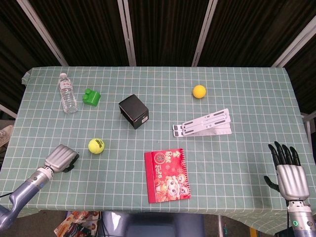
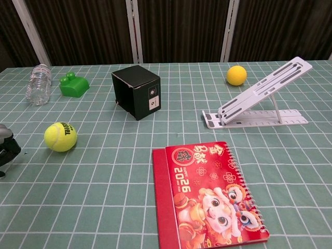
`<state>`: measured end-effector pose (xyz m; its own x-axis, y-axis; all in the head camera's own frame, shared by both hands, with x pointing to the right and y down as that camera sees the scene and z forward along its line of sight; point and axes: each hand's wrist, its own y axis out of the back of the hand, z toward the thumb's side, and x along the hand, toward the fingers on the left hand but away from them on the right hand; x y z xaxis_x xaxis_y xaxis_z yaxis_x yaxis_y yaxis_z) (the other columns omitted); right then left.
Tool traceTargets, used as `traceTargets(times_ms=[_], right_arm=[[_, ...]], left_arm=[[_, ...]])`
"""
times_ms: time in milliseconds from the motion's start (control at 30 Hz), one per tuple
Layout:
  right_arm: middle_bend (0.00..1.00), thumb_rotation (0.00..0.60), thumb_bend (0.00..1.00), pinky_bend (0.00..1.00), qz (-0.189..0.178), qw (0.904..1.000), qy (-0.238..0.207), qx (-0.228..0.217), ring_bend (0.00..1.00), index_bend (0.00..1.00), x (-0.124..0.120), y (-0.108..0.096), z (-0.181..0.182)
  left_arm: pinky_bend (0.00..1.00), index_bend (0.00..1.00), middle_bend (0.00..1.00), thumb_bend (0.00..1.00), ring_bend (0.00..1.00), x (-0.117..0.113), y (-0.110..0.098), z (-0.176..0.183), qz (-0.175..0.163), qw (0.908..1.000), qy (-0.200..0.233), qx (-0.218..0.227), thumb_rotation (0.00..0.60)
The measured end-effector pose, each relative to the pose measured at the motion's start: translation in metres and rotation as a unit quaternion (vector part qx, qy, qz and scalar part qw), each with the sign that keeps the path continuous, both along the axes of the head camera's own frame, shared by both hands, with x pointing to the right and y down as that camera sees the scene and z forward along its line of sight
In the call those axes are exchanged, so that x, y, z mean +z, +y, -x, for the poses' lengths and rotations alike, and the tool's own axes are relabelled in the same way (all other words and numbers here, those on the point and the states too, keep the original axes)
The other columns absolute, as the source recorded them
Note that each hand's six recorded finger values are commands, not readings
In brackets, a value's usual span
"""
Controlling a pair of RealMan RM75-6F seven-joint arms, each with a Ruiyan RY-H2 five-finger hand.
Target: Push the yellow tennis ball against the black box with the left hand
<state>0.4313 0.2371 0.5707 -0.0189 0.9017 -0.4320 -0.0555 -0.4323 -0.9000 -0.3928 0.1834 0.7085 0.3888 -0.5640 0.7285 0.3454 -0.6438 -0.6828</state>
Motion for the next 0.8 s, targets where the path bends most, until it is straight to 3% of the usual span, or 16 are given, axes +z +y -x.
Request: traceTargets(times_ms=[267,800], right_arm=[[0.0,0.6,0.25,0.0,0.003,1.0,0.002,-0.001,0.0,0.0,0.001,0.0,0.001],[0.0,0.6,0.25,0.0,0.007,0.9999,0.007,-0.003,0.0,0.0,0.005,-0.001,0.002]], left_arm=[[0.78,0.72,0.71,0.4,0.61,0.001,0.004,-0.03,0.03,0.9987,0.042,0.004,0.6],[0.78,0.72,0.71,0.38,0.61,0.012,-0.007,-0.049,0.026,0.9988,0.038,0.019,0.6]])
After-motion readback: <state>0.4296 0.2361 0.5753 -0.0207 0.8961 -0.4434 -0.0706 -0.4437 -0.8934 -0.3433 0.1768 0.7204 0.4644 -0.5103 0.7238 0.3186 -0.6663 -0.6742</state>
